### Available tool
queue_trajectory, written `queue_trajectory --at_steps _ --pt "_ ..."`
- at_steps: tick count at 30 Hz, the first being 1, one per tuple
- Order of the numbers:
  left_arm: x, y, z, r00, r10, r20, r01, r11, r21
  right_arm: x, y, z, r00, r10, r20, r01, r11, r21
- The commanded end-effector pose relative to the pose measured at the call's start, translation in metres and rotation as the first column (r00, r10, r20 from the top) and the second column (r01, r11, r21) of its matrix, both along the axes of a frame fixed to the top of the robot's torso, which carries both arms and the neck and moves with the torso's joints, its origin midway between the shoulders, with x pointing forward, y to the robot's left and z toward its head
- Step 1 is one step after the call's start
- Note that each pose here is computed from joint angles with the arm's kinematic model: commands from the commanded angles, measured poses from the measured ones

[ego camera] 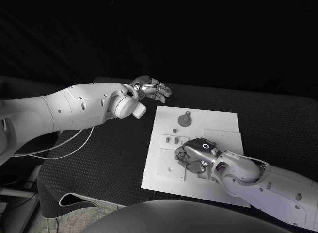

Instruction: Assemble the parts on the task board

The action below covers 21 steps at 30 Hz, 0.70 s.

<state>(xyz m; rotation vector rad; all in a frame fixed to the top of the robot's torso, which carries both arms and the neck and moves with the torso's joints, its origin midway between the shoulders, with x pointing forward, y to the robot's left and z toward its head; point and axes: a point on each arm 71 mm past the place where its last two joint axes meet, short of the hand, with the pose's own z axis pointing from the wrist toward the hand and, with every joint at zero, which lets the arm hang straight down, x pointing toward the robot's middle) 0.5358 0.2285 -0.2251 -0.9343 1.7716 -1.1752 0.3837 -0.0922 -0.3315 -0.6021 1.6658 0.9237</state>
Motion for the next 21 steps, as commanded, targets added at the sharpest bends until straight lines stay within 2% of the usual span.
queue_trajectory --at_steps 1,21 --pt "0.0001 -0.002 0.0017 1.000 -0.015 0.003 0.015 1.000 -0.005 -0.002 -0.007 -0.011 0.999 -0.024 -0.041 0.023 0.999 -0.037" --pt "0.0002 0.000 0.0016 1.000 -0.012 0.001 0.012 1.000 -0.003 -0.004 -0.013 0.000 0.998 -0.070 0.009 0.069 0.996 0.056"
